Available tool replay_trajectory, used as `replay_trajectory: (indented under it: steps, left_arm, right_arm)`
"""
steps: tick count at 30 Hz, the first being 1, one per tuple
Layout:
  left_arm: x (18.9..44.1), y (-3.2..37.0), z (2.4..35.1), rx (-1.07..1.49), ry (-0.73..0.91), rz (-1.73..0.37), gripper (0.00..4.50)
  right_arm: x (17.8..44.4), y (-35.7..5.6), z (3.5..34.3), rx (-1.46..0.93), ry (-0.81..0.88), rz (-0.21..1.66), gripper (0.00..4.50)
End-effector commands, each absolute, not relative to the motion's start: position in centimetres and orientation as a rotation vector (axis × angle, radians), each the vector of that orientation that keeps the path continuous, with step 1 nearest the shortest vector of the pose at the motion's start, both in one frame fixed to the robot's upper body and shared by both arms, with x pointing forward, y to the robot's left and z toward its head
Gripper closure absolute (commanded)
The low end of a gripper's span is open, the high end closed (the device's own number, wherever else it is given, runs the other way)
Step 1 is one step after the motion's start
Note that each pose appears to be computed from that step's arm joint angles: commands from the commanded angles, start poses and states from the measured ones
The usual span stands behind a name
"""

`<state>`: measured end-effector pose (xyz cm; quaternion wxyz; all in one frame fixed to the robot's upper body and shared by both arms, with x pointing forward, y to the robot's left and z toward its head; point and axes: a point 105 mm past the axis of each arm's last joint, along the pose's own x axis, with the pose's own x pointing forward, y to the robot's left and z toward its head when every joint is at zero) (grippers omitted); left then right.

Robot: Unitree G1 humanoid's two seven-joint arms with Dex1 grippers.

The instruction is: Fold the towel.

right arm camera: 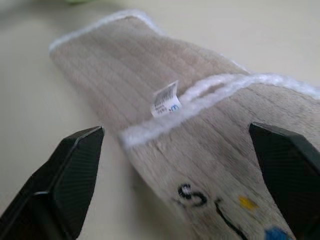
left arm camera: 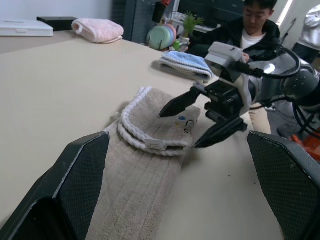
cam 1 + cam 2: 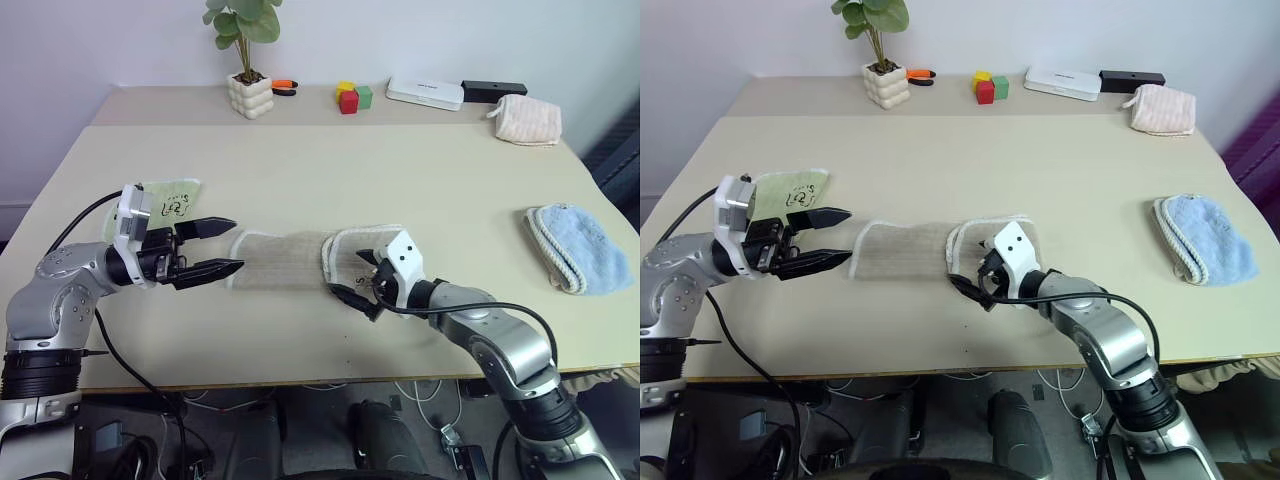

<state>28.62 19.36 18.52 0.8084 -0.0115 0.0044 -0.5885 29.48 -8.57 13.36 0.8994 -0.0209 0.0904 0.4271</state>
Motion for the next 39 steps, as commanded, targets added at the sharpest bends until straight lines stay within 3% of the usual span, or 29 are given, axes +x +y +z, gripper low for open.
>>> replay_trajectory:
  steps: [1, 2, 5, 8, 12, 19, 27, 30, 35, 39]
  left_arm:
    - [28.2, 19.5, 19.7, -0.003, -0.037, -1.271, 0.0]
    - [28.3, 19.4, 19.7, -0.002, -0.037, -1.272, 0.0]
    - [28.4, 19.2, 19.6, -0.005, -0.04, -1.276, 0.0]
    - [28.5, 19.0, 19.7, -0.005, -0.043, -1.28, 0.0]
    - [28.5, 19.0, 19.7, -0.005, -0.044, -1.279, 0.0]
    - [28.2, 18.8, 19.6, -0.008, -0.048, -1.273, 0.0]
    - [28.1, 19.0, 19.7, -0.005, -0.051, -1.258, 0.0]
    - [28.2, 18.9, 19.7, -0.006, -0.053, -1.261, 0.0]
    - [28.3, 18.8, 19.7, -0.004, -0.053, -1.268, 0.0]
    - [28.4, 18.7, 19.7, -0.001, -0.053, -1.271, 0.0]
  right_arm:
    - [29.4, -9.0, 19.6, 0.024, -0.023, 0.912, 0.06]
    - [29.6, -9.2, 20.2, 0.03, -0.041, 0.906, 0.06]
    - [30.4, -10.0, 19.5, 0.021, -0.031, 0.852, 0.86]
    - [32.6, -11.1, 18.0, -0.027, -0.053, 0.693, 2.39]
    - [33.4, -10.0, 14.7, -0.161, -0.037, 0.677, 4.46]
    - [36.3, -11.6, 11.1, -0.125, -0.035, 0.492, 4.46]
    - [35.5, -10.6, 7.5, -0.125, 0.0, 0.474, 4.46]
    - [35.4, -10.2, 8.1, -0.141, -0.02, 0.489, 4.46]
    - [35.9, -10.4, 12.8, -0.196, -0.142, 0.486, 4.46]
    - [35.5, -9.2, 14.4, -0.23, -0.173, 0.508, 4.46]
